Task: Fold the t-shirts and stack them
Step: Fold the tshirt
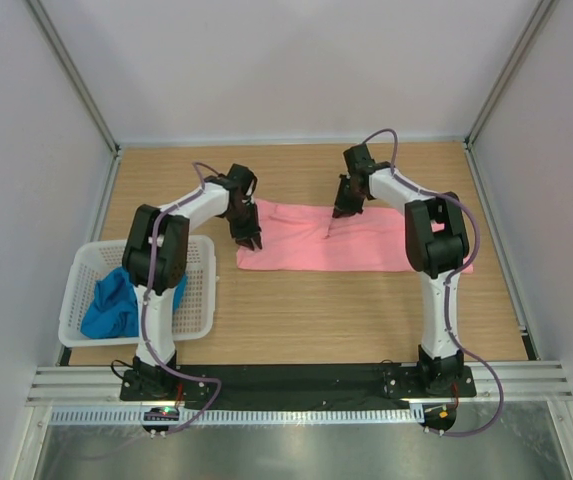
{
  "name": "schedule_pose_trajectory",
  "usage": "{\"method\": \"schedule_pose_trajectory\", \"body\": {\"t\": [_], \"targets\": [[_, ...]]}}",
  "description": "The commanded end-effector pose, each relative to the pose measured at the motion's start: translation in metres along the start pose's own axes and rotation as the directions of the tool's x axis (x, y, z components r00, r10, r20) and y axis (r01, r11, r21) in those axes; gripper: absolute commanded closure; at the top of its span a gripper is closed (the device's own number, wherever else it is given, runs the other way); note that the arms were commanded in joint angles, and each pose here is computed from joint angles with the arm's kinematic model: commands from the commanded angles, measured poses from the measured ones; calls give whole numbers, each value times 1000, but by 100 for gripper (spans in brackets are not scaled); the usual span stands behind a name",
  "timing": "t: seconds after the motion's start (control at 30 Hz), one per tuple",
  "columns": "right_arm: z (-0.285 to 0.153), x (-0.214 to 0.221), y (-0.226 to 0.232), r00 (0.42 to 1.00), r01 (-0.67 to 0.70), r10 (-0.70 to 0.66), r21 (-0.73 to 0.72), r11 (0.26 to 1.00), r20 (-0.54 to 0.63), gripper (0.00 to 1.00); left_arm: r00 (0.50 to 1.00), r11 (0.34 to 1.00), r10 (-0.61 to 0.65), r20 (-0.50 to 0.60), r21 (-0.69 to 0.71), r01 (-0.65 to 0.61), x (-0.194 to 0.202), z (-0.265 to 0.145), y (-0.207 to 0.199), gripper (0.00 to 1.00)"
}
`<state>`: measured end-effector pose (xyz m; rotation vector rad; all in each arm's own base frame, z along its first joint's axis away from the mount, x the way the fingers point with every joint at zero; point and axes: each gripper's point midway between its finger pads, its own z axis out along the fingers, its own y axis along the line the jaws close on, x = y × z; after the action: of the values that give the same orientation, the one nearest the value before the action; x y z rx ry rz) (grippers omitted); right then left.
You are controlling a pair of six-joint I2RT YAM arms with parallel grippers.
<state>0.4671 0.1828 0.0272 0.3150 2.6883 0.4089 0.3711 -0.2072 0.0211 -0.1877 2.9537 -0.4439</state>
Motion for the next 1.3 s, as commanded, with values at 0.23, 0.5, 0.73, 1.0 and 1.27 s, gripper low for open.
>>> {"method": "schedule_pose_trajectory", "body": {"t": [0.23,0.5,0.73,1.0,1.27], "targets": [[-61,-40,-12,985,154,-165,179,972,50,54,992,998,59,112,-40,-55,-12,-58,0,58],[-111,-16,-69,981,188,-189,326,927,-29,27,993,996,-8,121,94,-3,-9,-80,-36,43],[-130,15,-137,996,53,-24,340,939,-88,22,994,996,-22,107,90,13,0,-61,-62,62],[-117,35,-151,990,2,46,341,940,-133,22,993,993,-114,37,-35,115,12,1,-54,63],[-101,84,-179,982,-55,124,418,907,-141,22,998,984,-38,43,-171,45,-6,19,-36,58]]}}
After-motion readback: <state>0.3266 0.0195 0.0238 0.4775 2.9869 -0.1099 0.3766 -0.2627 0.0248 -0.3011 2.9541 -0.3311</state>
